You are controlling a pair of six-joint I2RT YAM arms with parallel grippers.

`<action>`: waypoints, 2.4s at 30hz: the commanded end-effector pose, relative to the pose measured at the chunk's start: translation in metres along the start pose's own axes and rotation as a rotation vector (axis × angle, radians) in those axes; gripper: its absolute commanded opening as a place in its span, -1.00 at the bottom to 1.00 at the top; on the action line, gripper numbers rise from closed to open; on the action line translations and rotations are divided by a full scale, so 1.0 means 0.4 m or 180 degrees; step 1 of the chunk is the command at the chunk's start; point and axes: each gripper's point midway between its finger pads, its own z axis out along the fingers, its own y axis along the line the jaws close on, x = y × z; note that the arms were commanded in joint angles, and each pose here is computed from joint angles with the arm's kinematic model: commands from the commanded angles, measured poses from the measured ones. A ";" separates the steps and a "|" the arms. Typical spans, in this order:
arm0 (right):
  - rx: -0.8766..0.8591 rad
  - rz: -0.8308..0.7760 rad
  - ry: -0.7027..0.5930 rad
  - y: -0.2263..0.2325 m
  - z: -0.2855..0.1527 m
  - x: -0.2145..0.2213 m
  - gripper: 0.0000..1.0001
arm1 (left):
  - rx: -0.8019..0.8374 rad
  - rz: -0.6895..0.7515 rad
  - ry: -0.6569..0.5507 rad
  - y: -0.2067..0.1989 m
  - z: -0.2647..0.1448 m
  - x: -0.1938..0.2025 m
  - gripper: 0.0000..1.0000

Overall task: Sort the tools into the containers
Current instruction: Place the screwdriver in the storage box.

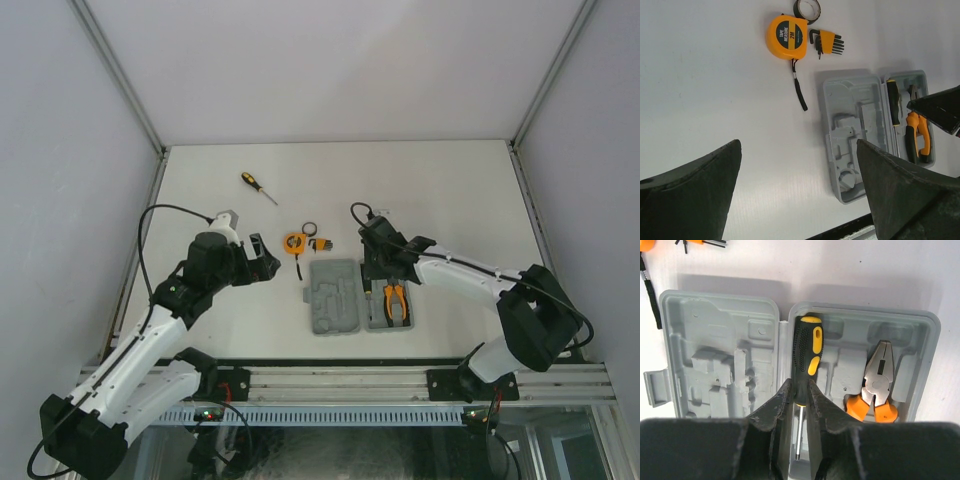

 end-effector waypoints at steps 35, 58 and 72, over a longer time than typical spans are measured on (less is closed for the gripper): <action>0.0017 -0.0095 0.0458 0.009 0.028 0.097 -0.80 | 0.0143 -0.0105 -0.0020 -0.018 0.014 -0.001 1.00; 0.0540 -0.0356 0.1043 -0.057 0.083 0.183 -0.95 | 0.0136 -0.0116 -0.0005 -0.017 0.022 0.003 1.00; 0.0842 -0.0437 0.1670 -0.120 0.128 0.360 -1.00 | 0.0127 -0.0111 -0.0010 -0.012 0.025 0.007 1.00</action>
